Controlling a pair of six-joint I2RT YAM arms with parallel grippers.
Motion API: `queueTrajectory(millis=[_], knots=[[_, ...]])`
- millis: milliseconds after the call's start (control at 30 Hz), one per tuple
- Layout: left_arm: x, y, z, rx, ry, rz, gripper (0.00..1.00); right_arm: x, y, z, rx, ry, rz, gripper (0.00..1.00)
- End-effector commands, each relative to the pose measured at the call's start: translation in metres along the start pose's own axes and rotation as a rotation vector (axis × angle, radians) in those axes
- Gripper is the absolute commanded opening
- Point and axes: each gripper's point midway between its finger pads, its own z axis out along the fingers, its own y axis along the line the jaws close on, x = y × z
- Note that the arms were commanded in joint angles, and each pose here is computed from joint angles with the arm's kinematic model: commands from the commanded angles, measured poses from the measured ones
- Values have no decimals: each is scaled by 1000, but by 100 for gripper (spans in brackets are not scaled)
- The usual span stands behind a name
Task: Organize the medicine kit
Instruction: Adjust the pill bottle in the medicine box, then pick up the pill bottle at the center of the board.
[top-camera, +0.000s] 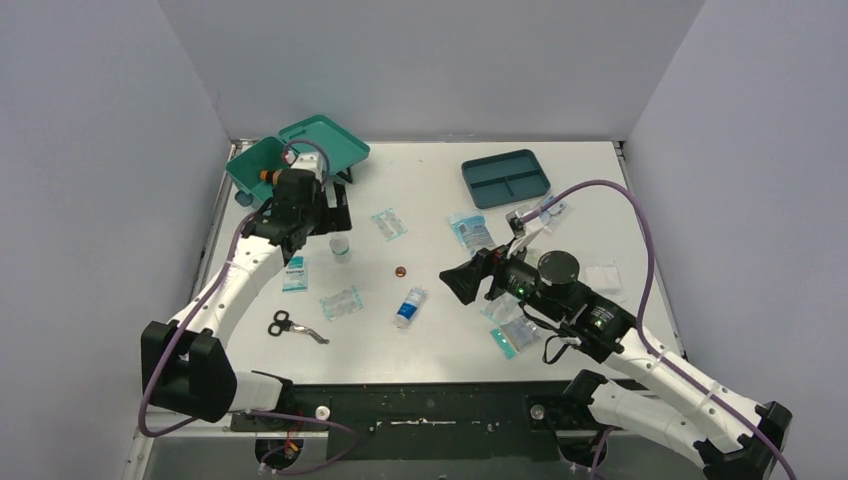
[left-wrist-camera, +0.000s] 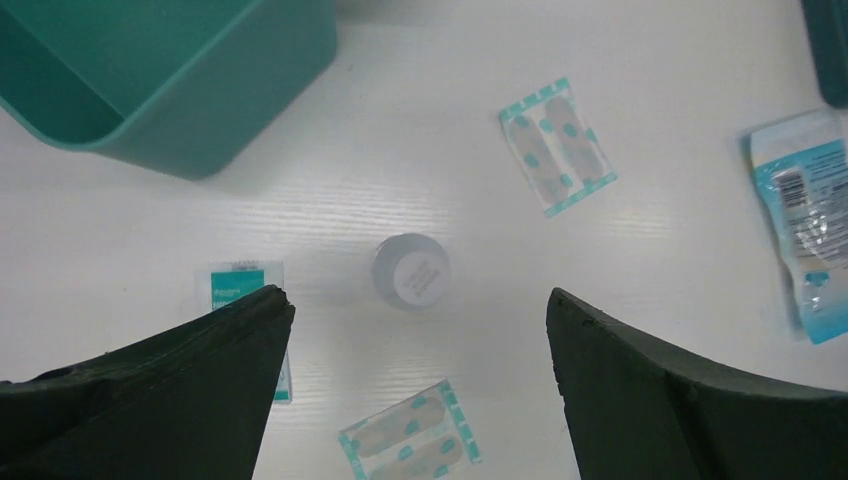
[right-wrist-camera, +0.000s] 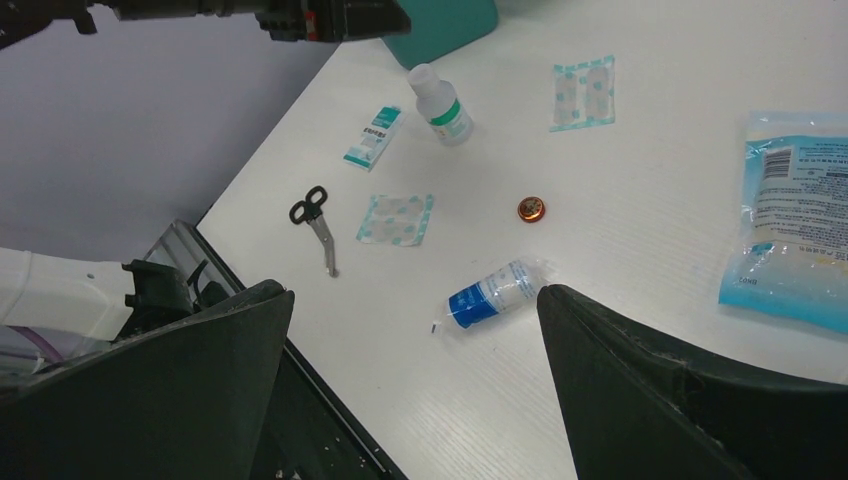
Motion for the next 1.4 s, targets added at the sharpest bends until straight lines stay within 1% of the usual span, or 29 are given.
queueTrajectory(millis=[0, 100, 167, 267, 333, 500, 667, 767, 900, 1100, 1167, 1367], knots=[[-8, 3, 0, -4, -127, -32, 97, -19, 7, -4, -13, -65, -19, 100], [6, 9, 7, -25, -142, -63, 97, -20, 8, -5, -17, -69, -18, 100], [10, 11, 11, -28, -164, -65, 91, -20, 8, -4, -19, -72, -15, 100], [16, 1, 14, 9, -198, 0, 87, -20, 10, -5, -27, -71, -11, 100], [19, -8, 14, 36, -218, 36, 86, -19, 10, -5, -29, -69, -10, 100], [36, -13, 20, 33, -231, 52, 84, -20, 10, -8, -31, -77, -10, 100], [50, -10, 39, 7, -230, 30, 72, -21, 12, -9, -39, -78, -7, 100], [60, -4, 46, -22, -232, 16, 71, -22, 13, -11, -42, -78, -6, 100], [69, -1, 48, -17, -259, -3, 69, -23, 14, -16, -44, -88, -3, 100], [80, 5, 56, -38, -260, -22, 67, -22, 13, -17, -42, -91, 0, 100], [81, 7, 60, -51, -260, -23, 64, -23, 13, -17, -42, -91, 0, 100], [82, 7, 69, -58, -259, -13, 61, -24, 13, -18, -39, -93, -4, 100]])
